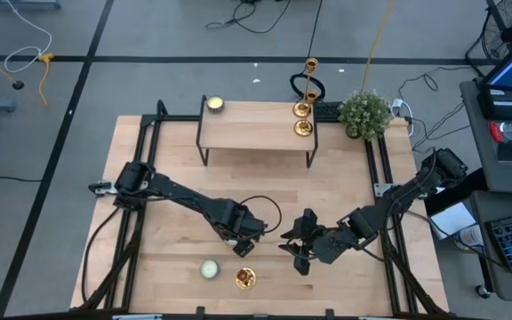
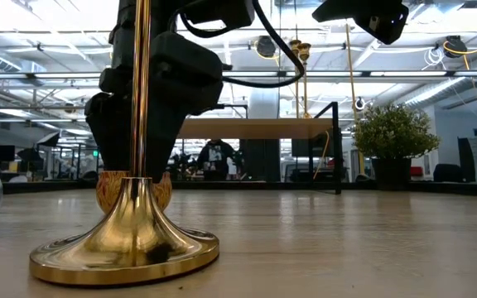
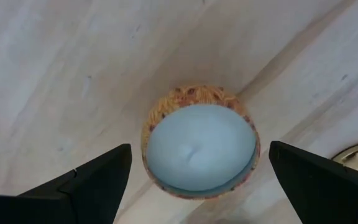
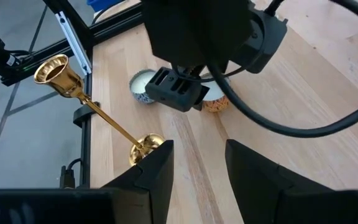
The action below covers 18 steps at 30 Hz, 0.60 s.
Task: Pick & Place candle stick holders
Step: Put the yellow patterned scented candle on the shelf aligned with the black patterned scented candle
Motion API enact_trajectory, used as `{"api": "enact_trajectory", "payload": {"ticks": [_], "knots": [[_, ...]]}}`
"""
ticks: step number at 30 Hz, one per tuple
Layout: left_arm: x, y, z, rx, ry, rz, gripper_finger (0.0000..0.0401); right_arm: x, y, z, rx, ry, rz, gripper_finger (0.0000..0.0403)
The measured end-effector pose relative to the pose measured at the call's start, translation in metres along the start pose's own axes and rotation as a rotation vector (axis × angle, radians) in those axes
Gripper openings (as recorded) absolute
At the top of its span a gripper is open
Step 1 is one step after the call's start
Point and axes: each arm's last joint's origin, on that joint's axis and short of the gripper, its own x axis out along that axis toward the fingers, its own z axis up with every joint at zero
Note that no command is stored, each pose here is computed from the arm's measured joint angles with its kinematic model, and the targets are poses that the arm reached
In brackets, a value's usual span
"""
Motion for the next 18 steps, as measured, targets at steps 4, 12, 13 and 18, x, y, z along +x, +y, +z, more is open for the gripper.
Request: {"api": "enact_trajectory", "payload": {"ticks": [4,12,13,18], "knots": [[0.0005,-0.0018,-0.0024,0.049,-0.012,0.006,0.0388,0.0,0.0,0.0,0.0,0.0,0.0,0.0144],[0.001,-0.0029,-0.0045,0.359,-0.075,0.066,0.0388,0.0,0.0,0.0,0.006,0.0,0.0,0.0144],[0.001,-0.0031,-0.0049,0.414,-0.074,0.069,0.0388,0.0,0.0,0.0,0.008,0.0,0.0,0.0144],[0.0013,-0.0041,-0.007,0.668,-0.054,0.069,0.0388,0.0,0.0,0.0,0.029,-0.001,-0.001,0.0144]]}}
